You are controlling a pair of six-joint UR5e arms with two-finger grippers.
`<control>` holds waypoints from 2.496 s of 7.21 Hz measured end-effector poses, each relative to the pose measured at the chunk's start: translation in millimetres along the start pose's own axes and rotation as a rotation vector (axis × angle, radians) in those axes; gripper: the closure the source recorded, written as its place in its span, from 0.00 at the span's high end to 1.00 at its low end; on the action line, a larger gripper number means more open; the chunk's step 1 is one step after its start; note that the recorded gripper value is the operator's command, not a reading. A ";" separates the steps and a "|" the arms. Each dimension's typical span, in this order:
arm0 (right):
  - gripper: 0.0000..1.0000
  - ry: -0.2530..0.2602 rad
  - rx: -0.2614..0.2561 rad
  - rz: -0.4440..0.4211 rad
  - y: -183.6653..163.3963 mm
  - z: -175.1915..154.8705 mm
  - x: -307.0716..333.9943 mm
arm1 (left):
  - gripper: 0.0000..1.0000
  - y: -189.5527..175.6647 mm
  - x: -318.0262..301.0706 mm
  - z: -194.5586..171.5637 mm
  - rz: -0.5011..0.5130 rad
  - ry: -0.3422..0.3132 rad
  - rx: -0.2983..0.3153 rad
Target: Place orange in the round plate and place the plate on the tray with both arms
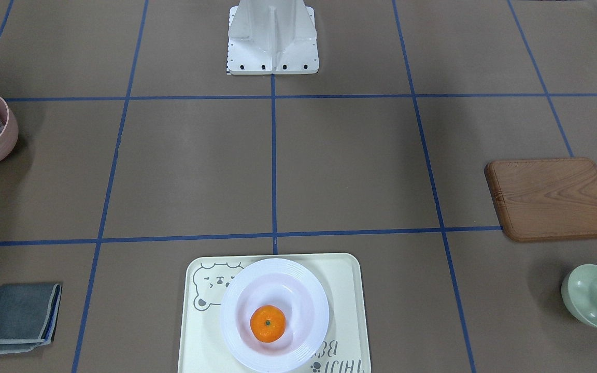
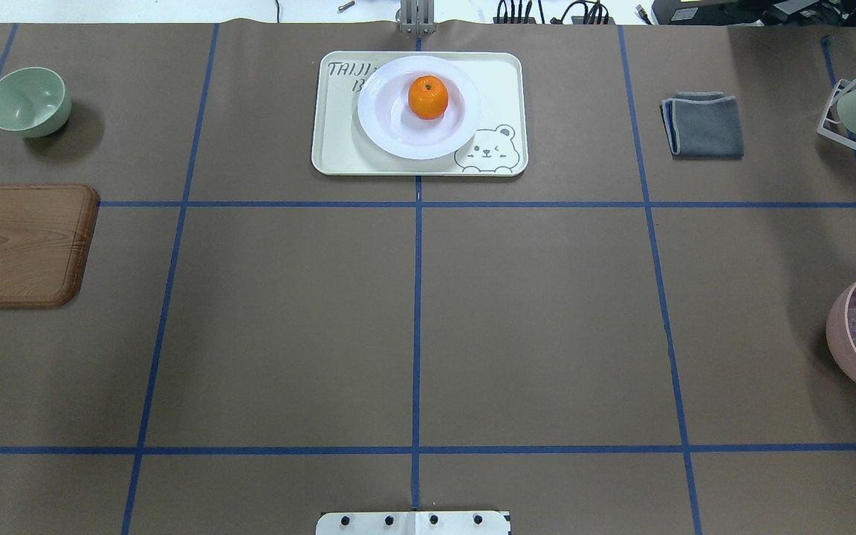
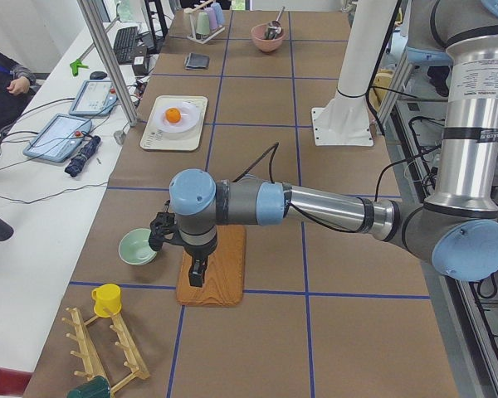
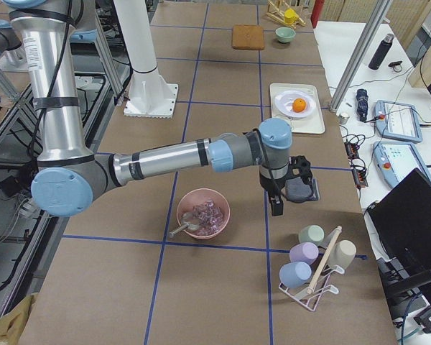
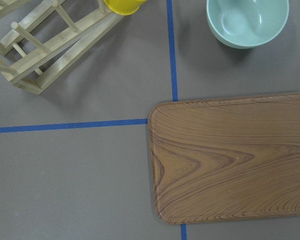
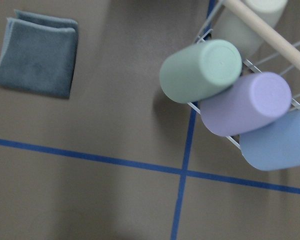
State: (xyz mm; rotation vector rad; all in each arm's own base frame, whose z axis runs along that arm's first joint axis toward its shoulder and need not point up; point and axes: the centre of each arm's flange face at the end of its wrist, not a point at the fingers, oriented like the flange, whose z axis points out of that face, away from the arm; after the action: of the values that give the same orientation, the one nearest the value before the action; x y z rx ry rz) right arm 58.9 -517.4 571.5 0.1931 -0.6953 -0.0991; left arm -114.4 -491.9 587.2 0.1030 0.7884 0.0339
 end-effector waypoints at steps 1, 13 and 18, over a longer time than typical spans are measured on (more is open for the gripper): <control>1.00 0.005 -0.015 0.003 33.2 2.9 28.9 | 0.99 2.1 -0.2 0.9 0.002 0.005 0.001; 1.00 0.027 -0.054 0.023 75.6 16.8 59.5 | 0.99 28.2 -17.4 15.4 -0.022 -0.006 -0.021; 1.00 0.026 -0.065 0.035 83.1 21.2 63.0 | 0.99 40.8 -24.0 24.1 -0.040 -0.003 -0.040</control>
State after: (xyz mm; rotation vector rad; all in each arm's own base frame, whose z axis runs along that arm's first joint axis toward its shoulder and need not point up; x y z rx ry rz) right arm 95.6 -449.0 644.3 0.1202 -0.6688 -0.0855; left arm -113.9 -454.9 625.3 0.0498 0.7862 0.0115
